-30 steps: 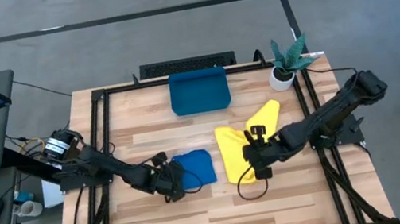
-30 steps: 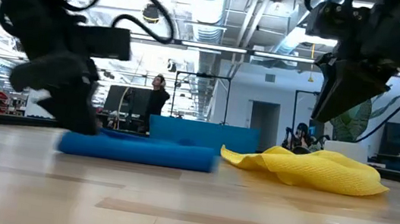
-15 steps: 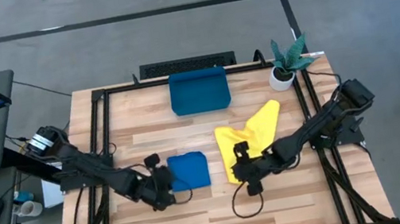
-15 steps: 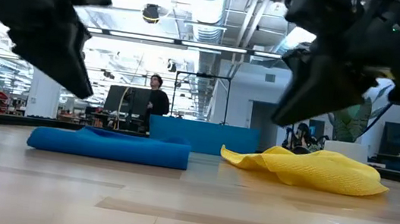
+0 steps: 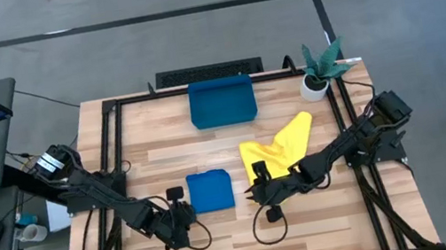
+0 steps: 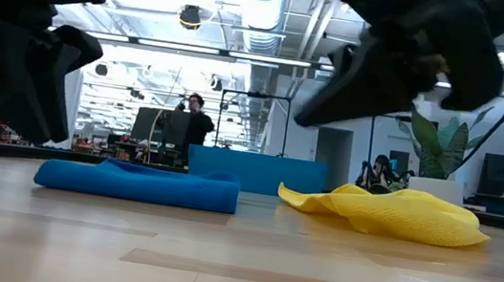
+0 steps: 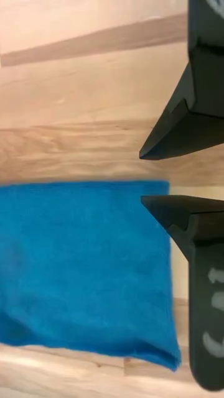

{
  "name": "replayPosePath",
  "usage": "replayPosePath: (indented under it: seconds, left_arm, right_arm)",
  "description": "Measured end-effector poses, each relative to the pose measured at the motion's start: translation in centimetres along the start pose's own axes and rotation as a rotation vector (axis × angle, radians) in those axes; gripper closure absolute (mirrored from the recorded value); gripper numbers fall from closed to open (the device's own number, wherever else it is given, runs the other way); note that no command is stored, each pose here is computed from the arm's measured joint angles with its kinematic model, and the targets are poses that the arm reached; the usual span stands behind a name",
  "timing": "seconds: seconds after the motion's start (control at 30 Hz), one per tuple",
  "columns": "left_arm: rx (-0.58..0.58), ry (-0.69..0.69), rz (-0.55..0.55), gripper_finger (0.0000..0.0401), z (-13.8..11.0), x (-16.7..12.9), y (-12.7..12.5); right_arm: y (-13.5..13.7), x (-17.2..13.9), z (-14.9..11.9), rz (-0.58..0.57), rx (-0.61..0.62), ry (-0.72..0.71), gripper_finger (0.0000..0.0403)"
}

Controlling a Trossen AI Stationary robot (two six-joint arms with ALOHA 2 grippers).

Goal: Roll microfiber towels into tight, uniform cylinder then place into a basket
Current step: Fold the blue towel

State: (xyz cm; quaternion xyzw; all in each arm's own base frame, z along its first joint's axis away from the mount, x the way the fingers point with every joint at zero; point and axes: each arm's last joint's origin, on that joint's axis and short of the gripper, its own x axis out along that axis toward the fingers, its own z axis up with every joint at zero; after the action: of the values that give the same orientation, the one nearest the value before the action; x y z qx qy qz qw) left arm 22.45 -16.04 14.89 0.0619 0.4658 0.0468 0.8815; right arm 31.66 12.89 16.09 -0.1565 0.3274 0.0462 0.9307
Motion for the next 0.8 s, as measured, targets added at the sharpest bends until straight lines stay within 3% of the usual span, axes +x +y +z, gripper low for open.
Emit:
replayPosePath:
  seconds: [0.17, 0.43, 0.8]
  left_arm:
    - [-0.055, -0.009, 0.001, 0.0297, 0.2, 0.2, 0.0]
    - [-0.061, -0.015, -0.004, 0.0248, 0.3, 0.3, 0.1]
    - [-0.057, 0.011, -0.008, 0.0230, 0.3, 2.7, 0.0]
  right_arm:
    - [0.2, 1.2, -0.2, 0.015, -0.020, -0.033, 0.0263]
    - [0.9, 3.6, -0.9, 0.023, -0.160, -0.074, 0.0194]
    - [1.4, 6.0, -0.2, 0.069, -0.228, -0.071, 0.0191]
